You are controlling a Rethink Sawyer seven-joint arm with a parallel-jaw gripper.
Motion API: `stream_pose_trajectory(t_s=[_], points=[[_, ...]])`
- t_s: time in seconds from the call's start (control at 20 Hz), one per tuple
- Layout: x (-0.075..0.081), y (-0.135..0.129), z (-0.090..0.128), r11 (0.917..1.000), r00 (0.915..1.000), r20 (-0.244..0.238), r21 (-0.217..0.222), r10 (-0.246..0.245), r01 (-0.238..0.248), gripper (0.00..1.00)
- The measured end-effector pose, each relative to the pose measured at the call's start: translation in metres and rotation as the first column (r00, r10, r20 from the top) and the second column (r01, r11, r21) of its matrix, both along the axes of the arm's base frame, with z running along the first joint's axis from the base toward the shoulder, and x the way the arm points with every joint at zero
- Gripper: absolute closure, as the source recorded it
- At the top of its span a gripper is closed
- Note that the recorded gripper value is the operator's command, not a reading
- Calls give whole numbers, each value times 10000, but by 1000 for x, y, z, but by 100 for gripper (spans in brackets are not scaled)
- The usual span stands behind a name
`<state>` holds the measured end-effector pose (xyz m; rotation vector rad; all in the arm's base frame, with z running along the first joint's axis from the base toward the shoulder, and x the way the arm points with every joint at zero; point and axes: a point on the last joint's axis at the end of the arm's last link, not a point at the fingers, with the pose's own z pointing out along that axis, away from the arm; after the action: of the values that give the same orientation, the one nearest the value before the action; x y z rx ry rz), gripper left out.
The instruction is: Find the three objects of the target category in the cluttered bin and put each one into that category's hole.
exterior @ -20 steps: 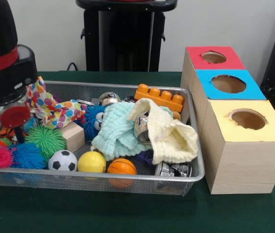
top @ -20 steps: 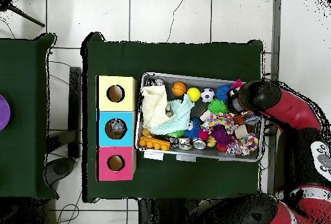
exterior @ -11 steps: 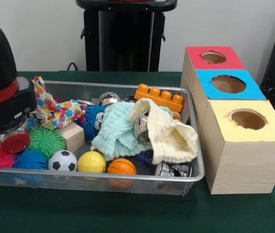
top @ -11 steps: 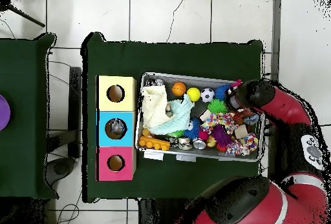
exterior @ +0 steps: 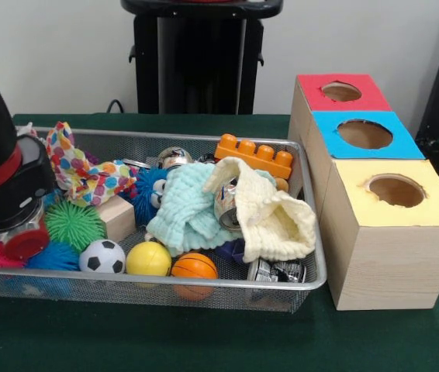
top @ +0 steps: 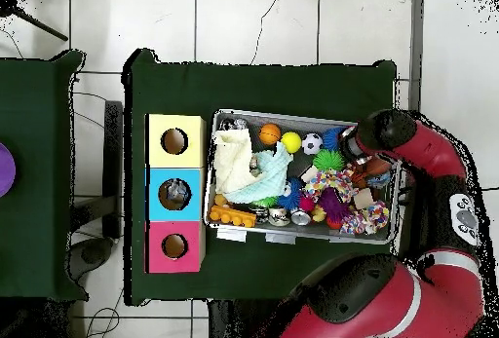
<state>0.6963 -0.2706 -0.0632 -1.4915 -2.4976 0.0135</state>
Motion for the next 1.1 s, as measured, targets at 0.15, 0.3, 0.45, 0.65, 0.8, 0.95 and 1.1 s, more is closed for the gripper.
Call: stream_pose_trajectory(t_s=[0.15,0.3,0.45,0.65,0.8,0.95,1.1], points=[[3,-3,-1,9998,9995,-309,187,-58,64,100],[7,-5,-3,9992,9985,-530,372,-113,133,100],[8,-5,-4,9987,9980,-609,475,-152,181,100],[9,-7,-5,9974,9978,-607,642,-284,323,100],[8,-9,-5,9954,9973,-572,822,-454,500,100],[7,-10,-5,9929,9967,-540,985,-613,665,100],[5,-10,-6,9901,9958,-443,1126,-798,844,100]])
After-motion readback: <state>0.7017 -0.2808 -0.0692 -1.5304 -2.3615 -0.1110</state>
